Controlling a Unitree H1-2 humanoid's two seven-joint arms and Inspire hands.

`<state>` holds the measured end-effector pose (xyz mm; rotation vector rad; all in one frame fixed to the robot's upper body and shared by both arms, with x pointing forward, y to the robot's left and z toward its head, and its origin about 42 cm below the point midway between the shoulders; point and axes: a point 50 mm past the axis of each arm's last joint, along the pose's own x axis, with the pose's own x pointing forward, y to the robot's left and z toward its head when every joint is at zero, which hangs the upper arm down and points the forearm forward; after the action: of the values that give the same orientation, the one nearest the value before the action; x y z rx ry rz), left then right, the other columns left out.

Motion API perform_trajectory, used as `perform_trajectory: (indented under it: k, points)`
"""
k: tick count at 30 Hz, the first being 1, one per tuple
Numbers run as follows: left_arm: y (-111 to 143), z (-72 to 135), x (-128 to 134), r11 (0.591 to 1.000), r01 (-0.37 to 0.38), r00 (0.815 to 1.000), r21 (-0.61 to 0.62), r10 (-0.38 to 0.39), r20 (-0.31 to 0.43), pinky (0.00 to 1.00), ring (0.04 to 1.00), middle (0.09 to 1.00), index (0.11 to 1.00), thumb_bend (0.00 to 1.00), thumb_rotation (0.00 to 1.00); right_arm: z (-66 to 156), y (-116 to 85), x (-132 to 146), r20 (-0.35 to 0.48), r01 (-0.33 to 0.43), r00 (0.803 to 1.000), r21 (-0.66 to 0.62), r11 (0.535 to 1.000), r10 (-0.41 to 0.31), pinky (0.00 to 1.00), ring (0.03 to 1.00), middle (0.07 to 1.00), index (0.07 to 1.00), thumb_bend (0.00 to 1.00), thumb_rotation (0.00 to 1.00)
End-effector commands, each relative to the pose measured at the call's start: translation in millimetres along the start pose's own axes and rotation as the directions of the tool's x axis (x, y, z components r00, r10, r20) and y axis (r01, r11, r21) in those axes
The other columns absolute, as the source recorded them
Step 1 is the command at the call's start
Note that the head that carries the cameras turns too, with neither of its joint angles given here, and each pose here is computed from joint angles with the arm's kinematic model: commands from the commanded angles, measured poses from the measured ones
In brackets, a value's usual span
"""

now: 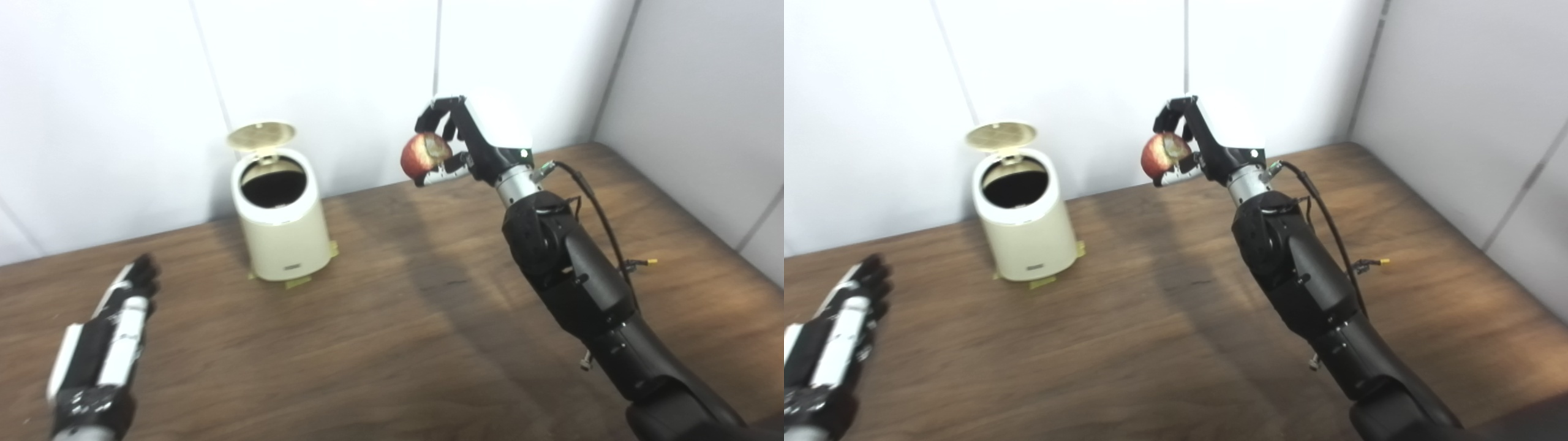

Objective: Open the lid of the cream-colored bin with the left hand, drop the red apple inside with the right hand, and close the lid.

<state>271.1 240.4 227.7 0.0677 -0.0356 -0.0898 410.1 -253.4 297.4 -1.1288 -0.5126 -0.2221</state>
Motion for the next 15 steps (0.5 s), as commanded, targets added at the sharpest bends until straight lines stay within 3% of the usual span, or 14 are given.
perform_trajectory:
  k: [1,9,15]
  points:
    - [4,8,3,0.999,-0.021,0.998,0.032,0.019,0.054,0.99,0.948,0.932,0.927,0.09,0.75,32,-26,25,0.119,0.111,0.986,0.032,0.993,-0.114,0.32,0.399,0.518,0.509,0.50,0.00]
    - [-3,-6,3,0.999,-0.023,0.999,0.024,0.023,0.034,0.94,0.912,0.902,0.885,0.20,0.72,90,-12,45,0.217,0.095,0.968,0.144,0.985,-0.125,0.33,0.389,0.520,0.510,0.50,0.00]
    - [-7,-11,1,0.999,-0.033,0.999,0.014,0.032,0.031,0.92,0.917,0.895,0.865,0.22,0.70,113,4,56,0.259,0.050,0.961,0.189,0.981,-0.099,0.33,0.389,0.516,0.513,0.50,0.00]
